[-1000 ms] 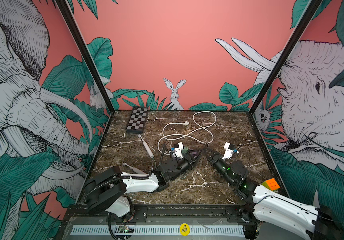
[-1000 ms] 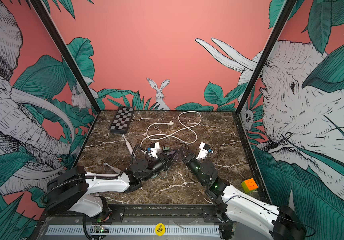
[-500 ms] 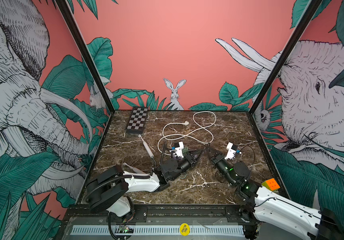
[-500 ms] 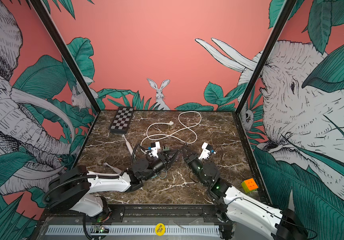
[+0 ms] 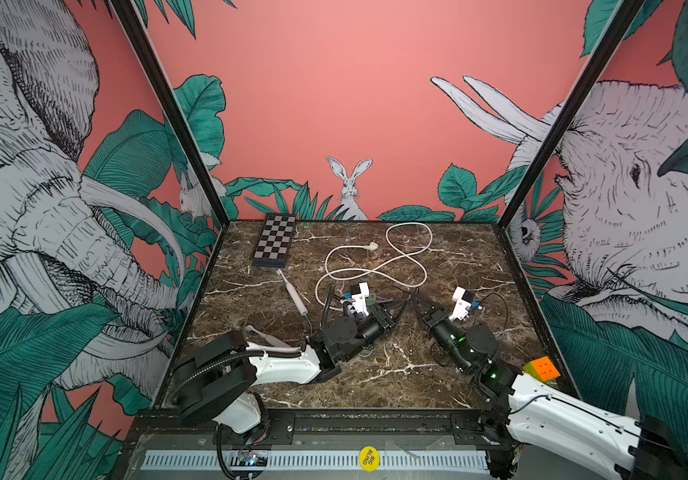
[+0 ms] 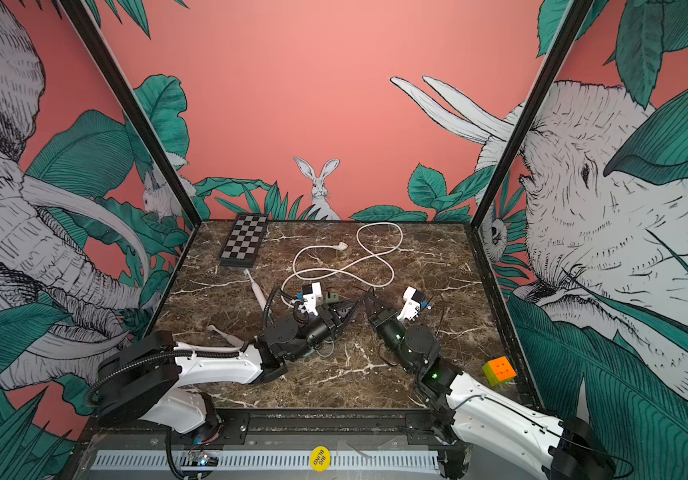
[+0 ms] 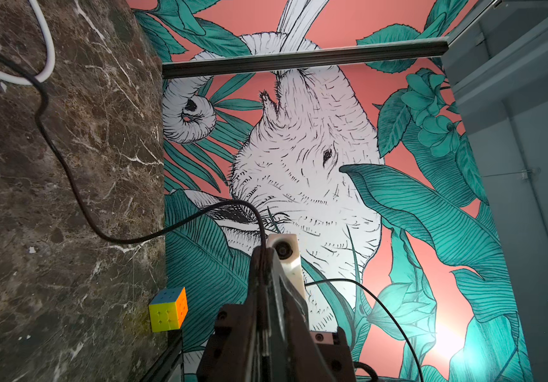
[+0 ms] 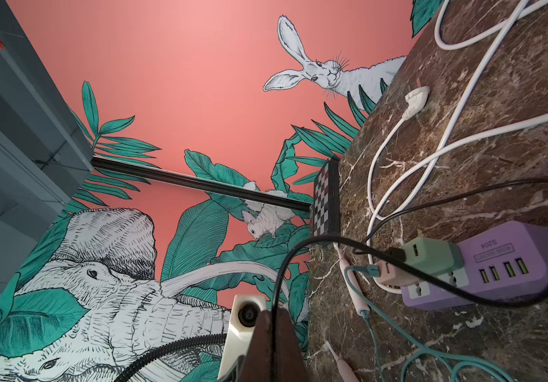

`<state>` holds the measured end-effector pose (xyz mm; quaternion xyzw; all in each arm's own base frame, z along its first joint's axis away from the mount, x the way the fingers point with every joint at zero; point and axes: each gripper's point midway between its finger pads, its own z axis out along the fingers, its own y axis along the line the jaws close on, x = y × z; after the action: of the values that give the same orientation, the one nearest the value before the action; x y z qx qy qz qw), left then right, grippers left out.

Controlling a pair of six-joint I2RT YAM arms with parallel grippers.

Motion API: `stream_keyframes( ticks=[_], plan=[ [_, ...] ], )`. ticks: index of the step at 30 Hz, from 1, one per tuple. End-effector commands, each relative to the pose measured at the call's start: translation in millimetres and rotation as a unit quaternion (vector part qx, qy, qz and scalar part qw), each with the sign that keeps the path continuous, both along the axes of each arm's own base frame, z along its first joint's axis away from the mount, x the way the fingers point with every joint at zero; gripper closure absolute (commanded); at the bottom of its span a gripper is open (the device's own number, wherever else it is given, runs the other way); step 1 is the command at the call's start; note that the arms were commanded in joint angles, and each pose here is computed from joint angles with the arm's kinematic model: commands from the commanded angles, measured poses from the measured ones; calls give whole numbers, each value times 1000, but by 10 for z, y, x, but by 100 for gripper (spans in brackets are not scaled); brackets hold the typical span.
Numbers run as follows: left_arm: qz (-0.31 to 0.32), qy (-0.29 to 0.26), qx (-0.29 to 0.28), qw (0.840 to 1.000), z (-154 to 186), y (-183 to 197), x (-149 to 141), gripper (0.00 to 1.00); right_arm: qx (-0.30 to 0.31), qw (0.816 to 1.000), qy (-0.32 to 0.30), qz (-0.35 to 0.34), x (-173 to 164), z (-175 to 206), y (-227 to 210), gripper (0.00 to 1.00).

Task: Charge the electric toothbrush
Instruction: Pick up the charging cable from the center of the board.

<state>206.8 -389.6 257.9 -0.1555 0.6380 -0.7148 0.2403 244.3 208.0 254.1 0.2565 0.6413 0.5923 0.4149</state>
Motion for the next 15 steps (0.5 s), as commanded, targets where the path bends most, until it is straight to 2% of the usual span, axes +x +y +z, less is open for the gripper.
stream_keyframes(
  ticks=[1,5,15],
  plan=[
    [0,-21,-21,1000,212,-36,-11,78,17,1000,-13,-5,6,85,-27,100],
    [-3,-18,-14,1000,179,-58,-17,71,21,1000,-13,-6,2,92,-37,100],
    [-1,-17,-3,1000,143,-57,-11,83,22,1000,-14,-6,-12,107,-53,100]
  ],
)
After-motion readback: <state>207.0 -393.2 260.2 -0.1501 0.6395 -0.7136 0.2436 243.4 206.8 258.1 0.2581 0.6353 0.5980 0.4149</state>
